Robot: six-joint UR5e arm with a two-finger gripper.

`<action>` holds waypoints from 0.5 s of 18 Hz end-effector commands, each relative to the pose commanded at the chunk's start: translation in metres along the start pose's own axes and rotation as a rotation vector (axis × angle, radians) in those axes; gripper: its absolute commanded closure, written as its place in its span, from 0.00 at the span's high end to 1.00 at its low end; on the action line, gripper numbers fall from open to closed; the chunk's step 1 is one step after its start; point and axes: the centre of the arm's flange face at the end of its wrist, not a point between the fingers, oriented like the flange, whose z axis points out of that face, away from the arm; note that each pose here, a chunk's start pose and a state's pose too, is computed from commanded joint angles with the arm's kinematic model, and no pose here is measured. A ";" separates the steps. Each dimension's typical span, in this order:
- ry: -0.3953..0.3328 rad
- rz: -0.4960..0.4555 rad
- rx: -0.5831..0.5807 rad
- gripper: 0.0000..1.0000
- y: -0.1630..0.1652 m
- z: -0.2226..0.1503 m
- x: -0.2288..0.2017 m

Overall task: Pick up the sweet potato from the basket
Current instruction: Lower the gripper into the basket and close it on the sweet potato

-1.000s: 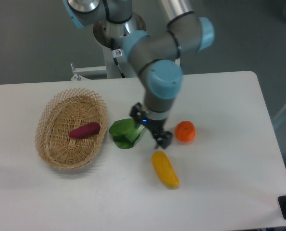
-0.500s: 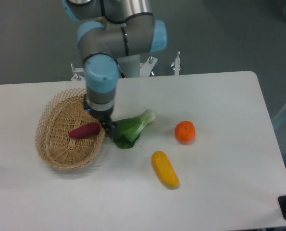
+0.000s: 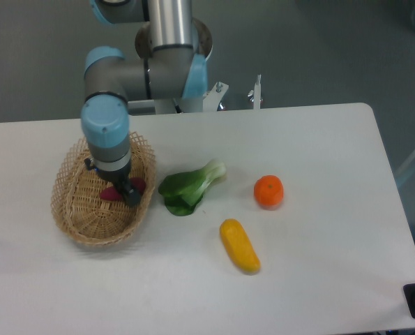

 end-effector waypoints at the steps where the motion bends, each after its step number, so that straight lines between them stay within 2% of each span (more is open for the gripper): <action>1: 0.003 -0.002 -0.004 1.00 0.001 0.002 0.001; 9: 0.007 -0.016 -0.071 1.00 0.003 0.025 0.008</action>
